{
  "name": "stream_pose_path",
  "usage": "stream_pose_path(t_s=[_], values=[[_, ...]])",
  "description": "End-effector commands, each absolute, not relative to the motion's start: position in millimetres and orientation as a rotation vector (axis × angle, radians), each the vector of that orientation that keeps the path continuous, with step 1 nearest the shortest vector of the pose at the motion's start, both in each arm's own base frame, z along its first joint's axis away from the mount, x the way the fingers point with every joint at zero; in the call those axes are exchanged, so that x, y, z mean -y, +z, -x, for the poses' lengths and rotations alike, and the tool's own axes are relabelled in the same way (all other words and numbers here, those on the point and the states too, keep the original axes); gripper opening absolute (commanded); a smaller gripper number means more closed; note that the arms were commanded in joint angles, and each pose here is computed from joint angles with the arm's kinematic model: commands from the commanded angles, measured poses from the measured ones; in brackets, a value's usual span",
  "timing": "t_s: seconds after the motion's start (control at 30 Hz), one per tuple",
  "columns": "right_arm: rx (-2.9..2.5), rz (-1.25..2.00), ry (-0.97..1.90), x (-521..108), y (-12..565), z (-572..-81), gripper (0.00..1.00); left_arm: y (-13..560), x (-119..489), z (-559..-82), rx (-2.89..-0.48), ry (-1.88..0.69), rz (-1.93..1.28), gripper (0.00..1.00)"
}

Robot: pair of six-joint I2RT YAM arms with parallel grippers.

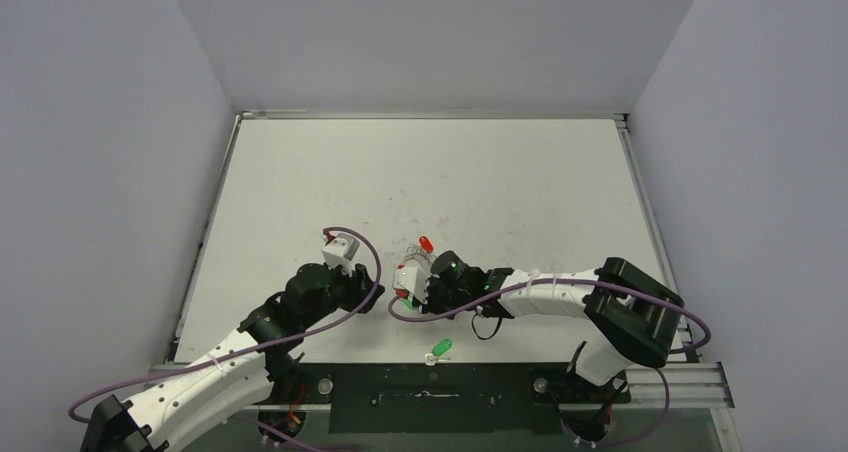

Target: Put the keys on the keyring

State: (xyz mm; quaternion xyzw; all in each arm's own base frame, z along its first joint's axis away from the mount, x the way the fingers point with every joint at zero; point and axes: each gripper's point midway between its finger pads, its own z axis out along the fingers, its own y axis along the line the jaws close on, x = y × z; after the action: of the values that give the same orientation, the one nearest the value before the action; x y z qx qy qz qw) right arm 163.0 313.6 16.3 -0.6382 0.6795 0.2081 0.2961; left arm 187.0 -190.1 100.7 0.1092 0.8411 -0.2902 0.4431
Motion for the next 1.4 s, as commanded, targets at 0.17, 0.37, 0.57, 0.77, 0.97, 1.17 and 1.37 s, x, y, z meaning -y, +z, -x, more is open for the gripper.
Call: stream_pose_path(t_s=[0.17,0.37,0.57,0.77,0.97,1.17,1.37], values=[[-1.750,1.617,0.530,-325,43,-177,0.00,104,189,-187,-2.068,-0.726,-0.254,0.42],[-1.711,1.616,0.561,-326,52,-169,0.18,103,189,-187,-2.071,-0.729,-0.249,0.42],[-1.699,1.609,0.564,-331,51,-166,0.32,101,190,-187,-2.076,-0.733,-0.246,0.42],[-1.737,1.623,0.507,-332,36,-169,0.37,101,189,-186,-2.079,-0.731,-0.248,0.42],[-1.755,1.612,0.474,-332,28,-173,0.37,101,188,-186,-2.078,-0.729,-0.246,0.42],[-1.761,1.593,0.425,-331,27,-179,0.32,102,188,-185,-2.078,-0.728,-0.247,0.42],[-1.762,1.632,0.396,-324,32,-177,0.13,100,187,-185,-2.081,-0.727,-0.246,0.42]])
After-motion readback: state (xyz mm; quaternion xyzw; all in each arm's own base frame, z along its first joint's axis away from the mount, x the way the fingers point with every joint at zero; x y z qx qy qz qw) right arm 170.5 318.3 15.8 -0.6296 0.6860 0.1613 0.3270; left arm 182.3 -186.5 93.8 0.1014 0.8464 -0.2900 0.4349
